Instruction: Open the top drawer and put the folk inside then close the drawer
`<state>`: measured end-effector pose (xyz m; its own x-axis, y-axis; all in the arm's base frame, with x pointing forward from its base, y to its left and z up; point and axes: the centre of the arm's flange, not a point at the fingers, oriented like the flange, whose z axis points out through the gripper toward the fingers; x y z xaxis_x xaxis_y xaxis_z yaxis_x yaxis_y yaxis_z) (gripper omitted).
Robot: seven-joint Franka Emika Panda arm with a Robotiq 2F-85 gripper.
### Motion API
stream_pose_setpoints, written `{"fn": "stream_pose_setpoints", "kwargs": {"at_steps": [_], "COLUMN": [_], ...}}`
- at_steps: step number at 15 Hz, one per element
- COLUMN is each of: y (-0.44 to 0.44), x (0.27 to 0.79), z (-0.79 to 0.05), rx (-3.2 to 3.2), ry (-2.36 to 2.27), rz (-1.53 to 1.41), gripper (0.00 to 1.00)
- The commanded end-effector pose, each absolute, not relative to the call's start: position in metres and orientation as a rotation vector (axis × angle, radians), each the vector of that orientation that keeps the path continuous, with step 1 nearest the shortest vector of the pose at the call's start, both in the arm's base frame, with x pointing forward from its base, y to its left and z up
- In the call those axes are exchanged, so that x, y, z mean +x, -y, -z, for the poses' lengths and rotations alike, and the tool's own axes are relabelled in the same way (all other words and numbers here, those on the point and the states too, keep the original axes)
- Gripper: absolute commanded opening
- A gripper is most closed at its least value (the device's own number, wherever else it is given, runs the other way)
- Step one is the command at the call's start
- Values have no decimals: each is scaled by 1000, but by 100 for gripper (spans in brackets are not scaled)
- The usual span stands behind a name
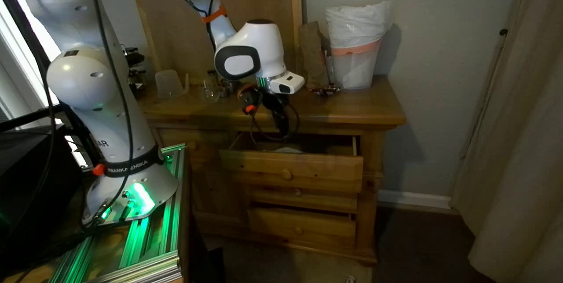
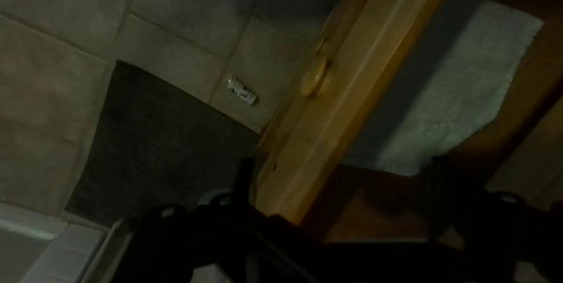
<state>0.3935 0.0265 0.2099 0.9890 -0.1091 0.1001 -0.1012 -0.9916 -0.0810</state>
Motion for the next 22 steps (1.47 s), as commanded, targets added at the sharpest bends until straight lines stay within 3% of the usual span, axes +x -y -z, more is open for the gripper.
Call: {"fn": "stream_pose_setpoints", "kwargs": {"at_steps": [1, 17, 18, 19, 22], "y": [-22, -15, -15, -15, -18], "x": [387, 393, 393, 393, 397], "z": [-165, -91, -87, -84, -78], "rx": [-2996, -2858, -2863, -2867, -2866], "ry": [-317, -436, -437, -440, -439], "rz": [90, 96, 101, 104, 106], "gripper": [100, 100, 75, 74, 51]}}
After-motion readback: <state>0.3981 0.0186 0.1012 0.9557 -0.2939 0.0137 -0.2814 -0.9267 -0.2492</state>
